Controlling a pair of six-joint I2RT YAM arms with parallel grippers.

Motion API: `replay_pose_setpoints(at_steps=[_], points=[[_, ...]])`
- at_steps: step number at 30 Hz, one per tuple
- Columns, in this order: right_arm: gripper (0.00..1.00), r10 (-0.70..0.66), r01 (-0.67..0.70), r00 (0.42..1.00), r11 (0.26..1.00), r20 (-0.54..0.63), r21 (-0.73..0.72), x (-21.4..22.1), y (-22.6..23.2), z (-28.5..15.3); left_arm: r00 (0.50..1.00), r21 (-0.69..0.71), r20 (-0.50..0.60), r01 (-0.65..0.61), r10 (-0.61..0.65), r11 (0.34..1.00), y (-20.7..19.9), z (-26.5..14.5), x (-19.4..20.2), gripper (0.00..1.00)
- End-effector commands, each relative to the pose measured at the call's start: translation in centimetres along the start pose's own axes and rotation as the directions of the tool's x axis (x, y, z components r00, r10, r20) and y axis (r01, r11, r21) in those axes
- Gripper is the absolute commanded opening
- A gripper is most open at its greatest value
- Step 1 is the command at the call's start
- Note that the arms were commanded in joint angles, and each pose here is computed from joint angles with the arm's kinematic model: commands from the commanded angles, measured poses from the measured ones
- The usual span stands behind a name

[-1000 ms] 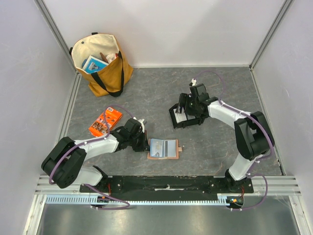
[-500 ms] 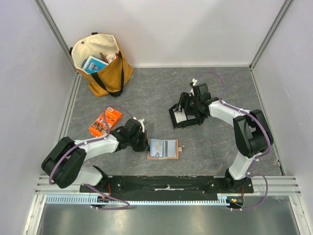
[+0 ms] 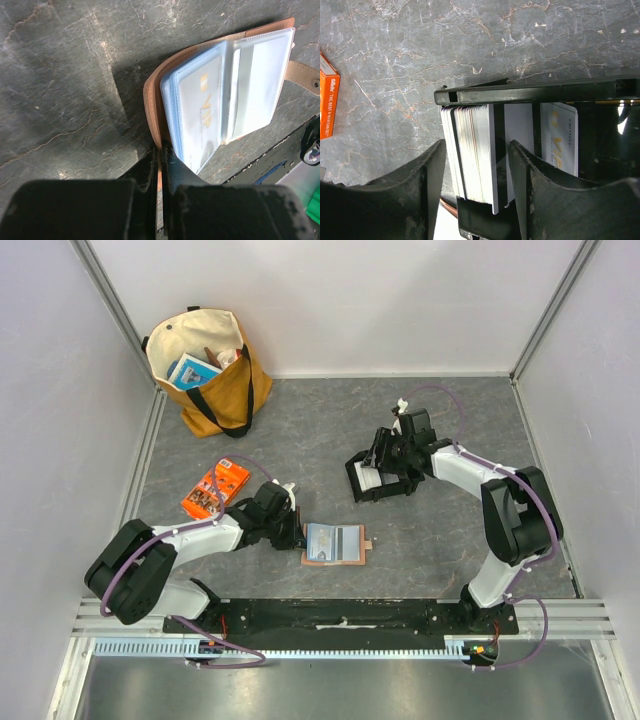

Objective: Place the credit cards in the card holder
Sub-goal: Pick up the credit card from the storage box.

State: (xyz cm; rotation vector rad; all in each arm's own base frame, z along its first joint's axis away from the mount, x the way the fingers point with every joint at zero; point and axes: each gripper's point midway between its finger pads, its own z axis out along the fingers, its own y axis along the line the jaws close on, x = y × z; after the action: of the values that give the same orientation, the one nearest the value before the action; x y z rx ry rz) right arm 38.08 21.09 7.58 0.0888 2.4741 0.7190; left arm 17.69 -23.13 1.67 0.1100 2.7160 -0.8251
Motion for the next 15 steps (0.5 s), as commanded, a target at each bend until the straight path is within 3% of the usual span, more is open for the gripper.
replay_pose_setpoints(at_steps=[1, 11, 15], points=[[0.57, -0.012, 0.014, 0.999, 0.999, 0.043, -0.049, -1.2, 1.2, -1.1, 1.0, -0.017, 0.0, -0.025, 0.025, 1.0, 0.2, 0.3, -0.2, 0.02], [0.28, 0.002, 0.0, 0.999, 0.999, 0.04, -0.037, -1.2, 0.1, -1.1, 1.0, -0.016, -0.005, -0.024, 0.024, 1.0, 0.3, 0.4, -0.2, 0.02], [0.24, 0.009, -0.007, 0.999, 0.999, 0.041, -0.045, -1.5, 0.0, -1.3, 1.0, -0.016, -0.007, -0.025, 0.025, 1.0, 0.3, 0.5, -0.1, 0.02]])
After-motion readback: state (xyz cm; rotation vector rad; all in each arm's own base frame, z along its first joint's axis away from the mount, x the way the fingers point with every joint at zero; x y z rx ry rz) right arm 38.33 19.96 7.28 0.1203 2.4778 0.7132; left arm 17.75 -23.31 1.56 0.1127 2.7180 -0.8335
